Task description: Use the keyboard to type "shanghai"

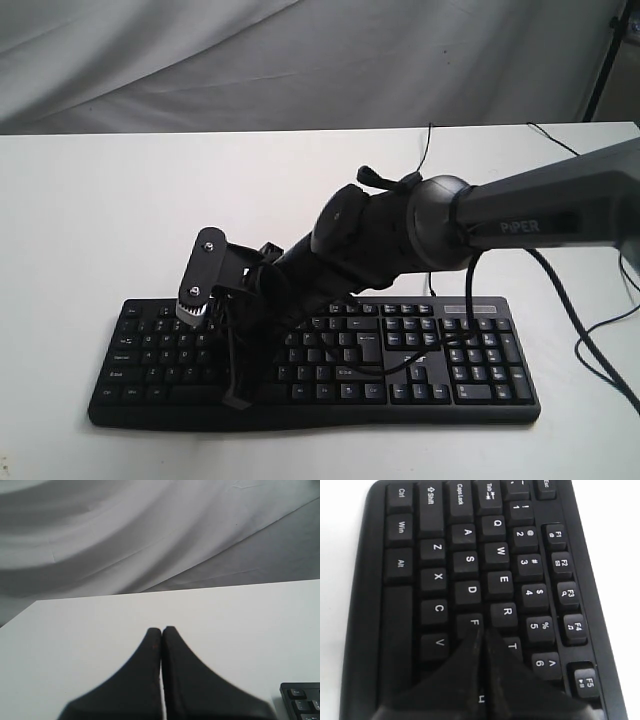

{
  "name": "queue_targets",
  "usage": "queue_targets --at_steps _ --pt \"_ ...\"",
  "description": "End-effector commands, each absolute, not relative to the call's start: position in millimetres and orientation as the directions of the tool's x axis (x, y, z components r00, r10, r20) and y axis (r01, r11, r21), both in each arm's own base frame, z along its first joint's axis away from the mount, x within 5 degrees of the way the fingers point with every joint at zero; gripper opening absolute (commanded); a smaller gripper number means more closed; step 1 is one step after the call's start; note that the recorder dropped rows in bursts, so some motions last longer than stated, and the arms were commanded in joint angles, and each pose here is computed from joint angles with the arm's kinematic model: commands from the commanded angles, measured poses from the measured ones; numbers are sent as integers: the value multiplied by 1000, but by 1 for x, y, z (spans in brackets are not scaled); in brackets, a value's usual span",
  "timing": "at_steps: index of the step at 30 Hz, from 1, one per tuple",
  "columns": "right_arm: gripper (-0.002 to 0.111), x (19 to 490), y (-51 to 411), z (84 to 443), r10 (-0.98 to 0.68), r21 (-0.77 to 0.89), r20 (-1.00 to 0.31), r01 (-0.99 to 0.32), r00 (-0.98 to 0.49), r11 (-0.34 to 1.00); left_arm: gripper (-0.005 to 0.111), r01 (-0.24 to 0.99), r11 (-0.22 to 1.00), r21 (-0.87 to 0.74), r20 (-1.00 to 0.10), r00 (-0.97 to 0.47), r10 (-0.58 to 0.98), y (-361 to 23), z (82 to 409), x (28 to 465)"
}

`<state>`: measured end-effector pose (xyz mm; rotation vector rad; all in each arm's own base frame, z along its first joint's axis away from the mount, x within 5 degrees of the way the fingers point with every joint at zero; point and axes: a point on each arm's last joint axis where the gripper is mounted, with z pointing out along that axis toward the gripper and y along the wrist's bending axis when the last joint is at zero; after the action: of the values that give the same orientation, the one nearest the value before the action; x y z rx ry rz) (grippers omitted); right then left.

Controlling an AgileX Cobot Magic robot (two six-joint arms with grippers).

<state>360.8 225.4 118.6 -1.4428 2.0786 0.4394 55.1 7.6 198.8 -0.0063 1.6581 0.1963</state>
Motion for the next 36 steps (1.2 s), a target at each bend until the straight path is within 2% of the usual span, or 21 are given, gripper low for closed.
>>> queue_targets --at_steps 1,28,36 --pt "0 361 228 121 -741 -53 -622 -930 -254 363 1 -117 986 121 -989 -101 110 7 197 56" --pt "0 360 228 112 -761 -51 -605 -942 -235 331 1 -117 986 121 -989 -101 110 7 197 56" --pt "0 360 228 129 -749 -76 -627 -941 -213 331 1 -117 986 121 -989 -101 110 7 197 56"
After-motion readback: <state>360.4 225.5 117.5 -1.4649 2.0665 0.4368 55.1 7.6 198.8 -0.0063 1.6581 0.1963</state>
